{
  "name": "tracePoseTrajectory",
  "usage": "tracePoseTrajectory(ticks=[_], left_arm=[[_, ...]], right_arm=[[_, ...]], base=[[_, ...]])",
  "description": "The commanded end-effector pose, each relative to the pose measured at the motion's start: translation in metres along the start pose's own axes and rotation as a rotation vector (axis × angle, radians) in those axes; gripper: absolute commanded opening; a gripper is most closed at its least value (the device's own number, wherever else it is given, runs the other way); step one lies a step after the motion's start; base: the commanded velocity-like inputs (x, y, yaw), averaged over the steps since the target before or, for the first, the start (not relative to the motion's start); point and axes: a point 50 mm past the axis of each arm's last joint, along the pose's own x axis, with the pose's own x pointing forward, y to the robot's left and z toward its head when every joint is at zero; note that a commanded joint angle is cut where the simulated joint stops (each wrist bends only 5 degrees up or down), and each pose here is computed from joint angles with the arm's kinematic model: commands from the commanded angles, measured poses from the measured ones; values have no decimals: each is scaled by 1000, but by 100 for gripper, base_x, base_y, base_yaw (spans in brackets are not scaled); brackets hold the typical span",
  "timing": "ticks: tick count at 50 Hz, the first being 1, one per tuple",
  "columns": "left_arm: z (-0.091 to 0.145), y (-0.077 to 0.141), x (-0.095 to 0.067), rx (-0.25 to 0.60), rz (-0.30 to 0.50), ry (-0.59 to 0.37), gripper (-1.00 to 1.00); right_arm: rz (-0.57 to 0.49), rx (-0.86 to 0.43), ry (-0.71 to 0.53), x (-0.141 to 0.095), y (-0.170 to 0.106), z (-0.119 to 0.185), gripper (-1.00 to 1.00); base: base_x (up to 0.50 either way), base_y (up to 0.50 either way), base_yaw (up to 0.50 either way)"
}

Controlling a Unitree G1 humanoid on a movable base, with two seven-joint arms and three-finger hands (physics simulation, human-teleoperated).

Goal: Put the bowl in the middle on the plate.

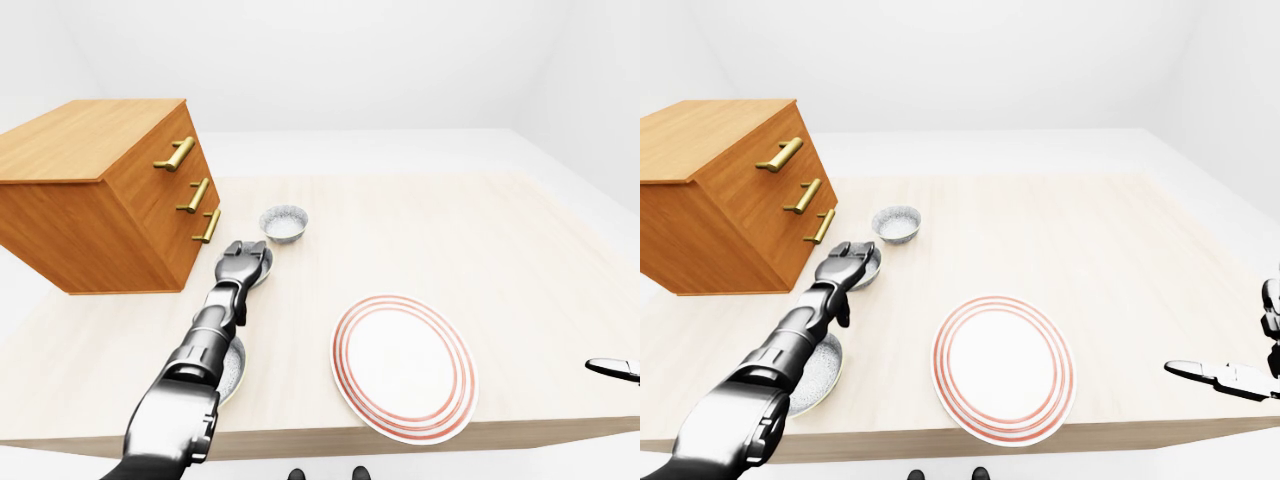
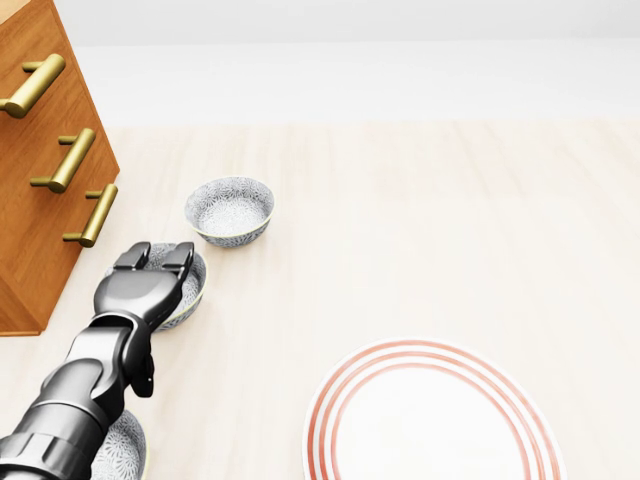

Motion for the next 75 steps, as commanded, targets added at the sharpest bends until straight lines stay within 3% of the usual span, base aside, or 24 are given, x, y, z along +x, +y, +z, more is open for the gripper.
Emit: tracePoseTrajectory(ticks=[1, 67, 68, 69, 70, 71, 75], left_arm=[[0, -4, -1, -4, -9, 3, 100], [5, -12, -1, -5, -34, -2, 100], [5, -12, -1, -9, -35, -5, 95], [6, -14, -1, -10, -42, -7, -52], [6, -14, -1, -10, -43, -8, -52], [7, -15, -1, -14, -43, -10, -100], [7, -15, -1, -20, -42, -17, -100]], right_arm=[[0, 5, 8, 0, 1, -2, 100], [4, -6, -9, -1, 0, 2, 100], [4, -4, -7, -1, 0, 2, 100], [4, -1, -4, -1, 0, 1, 100], [4, -1, -3, -1, 0, 1, 100], [4, 1, -2, -1, 0, 0, 100], [4, 2, -7, -1, 0, 1, 100]], base=[[0, 0, 0], [0, 0, 0], [0, 0, 0], [0, 0, 0], [0, 0, 0], [0, 0, 0], [0, 0, 0]])
